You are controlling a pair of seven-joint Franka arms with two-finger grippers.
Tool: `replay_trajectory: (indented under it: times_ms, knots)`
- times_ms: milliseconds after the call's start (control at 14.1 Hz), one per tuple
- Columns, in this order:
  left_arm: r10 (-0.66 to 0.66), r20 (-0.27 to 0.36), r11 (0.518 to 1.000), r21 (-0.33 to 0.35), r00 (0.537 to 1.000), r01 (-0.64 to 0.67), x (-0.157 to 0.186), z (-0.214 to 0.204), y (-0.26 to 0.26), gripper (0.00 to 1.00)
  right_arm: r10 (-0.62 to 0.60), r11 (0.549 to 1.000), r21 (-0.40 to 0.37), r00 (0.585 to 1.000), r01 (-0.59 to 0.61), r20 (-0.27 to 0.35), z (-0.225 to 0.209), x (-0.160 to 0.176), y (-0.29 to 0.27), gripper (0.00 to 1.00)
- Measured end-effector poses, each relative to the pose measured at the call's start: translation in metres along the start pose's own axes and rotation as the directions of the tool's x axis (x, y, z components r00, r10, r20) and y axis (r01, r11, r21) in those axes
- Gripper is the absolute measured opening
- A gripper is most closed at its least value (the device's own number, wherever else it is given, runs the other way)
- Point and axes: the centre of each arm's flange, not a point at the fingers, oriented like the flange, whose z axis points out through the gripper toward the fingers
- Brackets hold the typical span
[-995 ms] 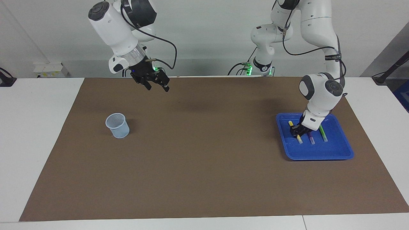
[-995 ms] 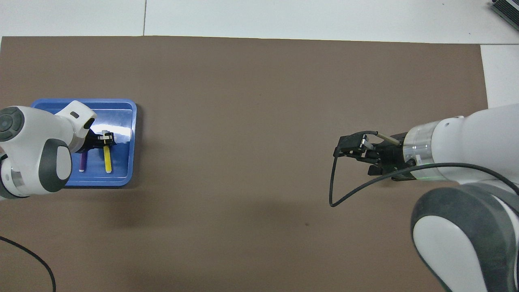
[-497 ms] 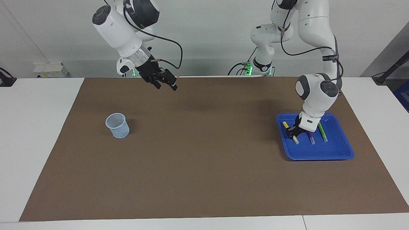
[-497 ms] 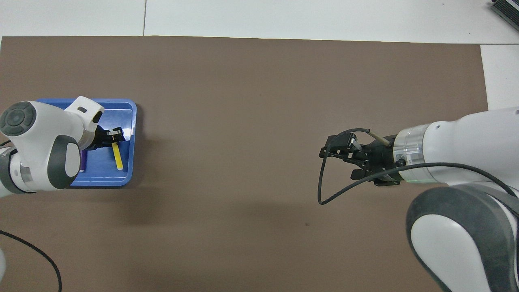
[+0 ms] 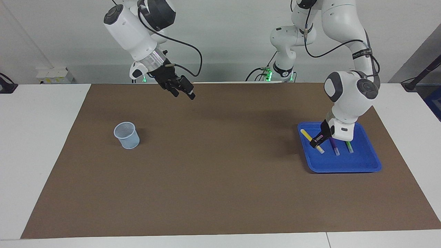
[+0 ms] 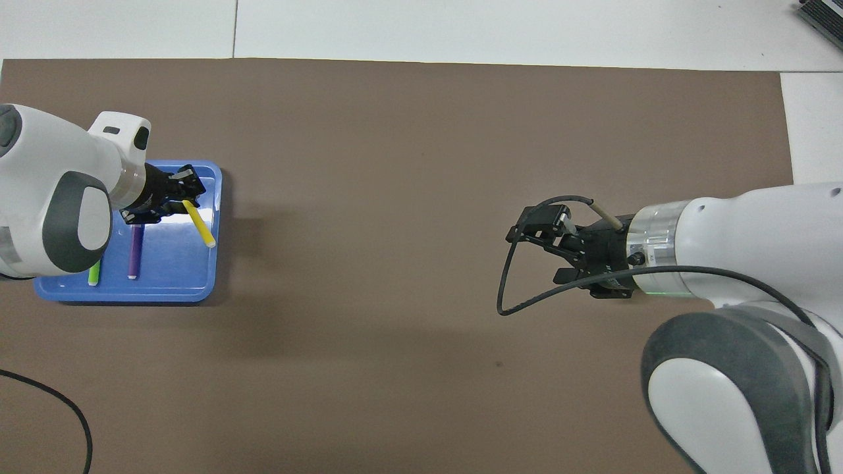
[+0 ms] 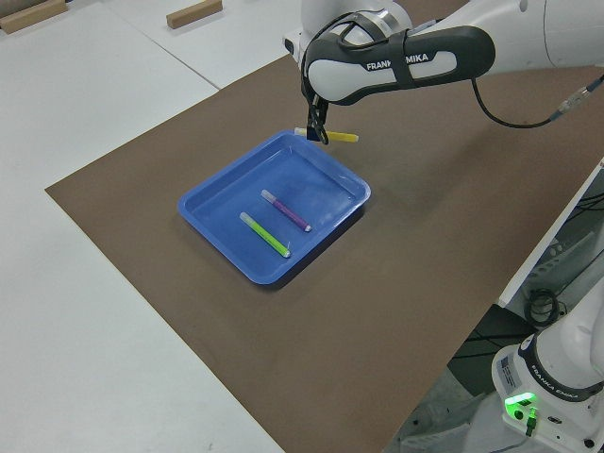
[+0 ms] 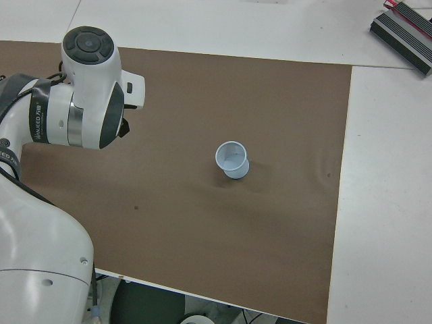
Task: Transfer and insert pens with both arms
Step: 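Lift the yellow pen toward the right gripper while the right gripper approaches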
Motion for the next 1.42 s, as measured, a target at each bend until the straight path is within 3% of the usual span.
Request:
replay_trajectory:
  times_ms: [284,710,1137,1421]
  knots:
    - [-0.276,0.059,0.957,-0.073,0.959,0.28,-0.018,-0.012,0.024,0.22,0.004,1.0,-0.002,1.0,-0.004,0.001,0.002,0.001,0.001,1.0]
    - [-0.495,0.237,0.831,-0.152,0.836,0.535,-0.068,-0.053,0.067,0.22,-0.012,1.0,0.002,1.0,0.012,0.0,0.007,-0.008,-0.006,1.0]
    - [-0.547,0.464,0.736,-0.13,0.696,0.665,-0.137,-0.063,0.084,0.22,-0.03,1.0,-0.003,1.0,0.03,0.006,0.011,-0.012,-0.007,1.0]
    - [-0.551,0.559,0.661,-0.16,0.619,0.733,-0.164,-0.078,0.073,0.22,-0.017,0.998,0.054,0.999,0.019,-0.043,0.015,-0.026,-0.027,1.0]
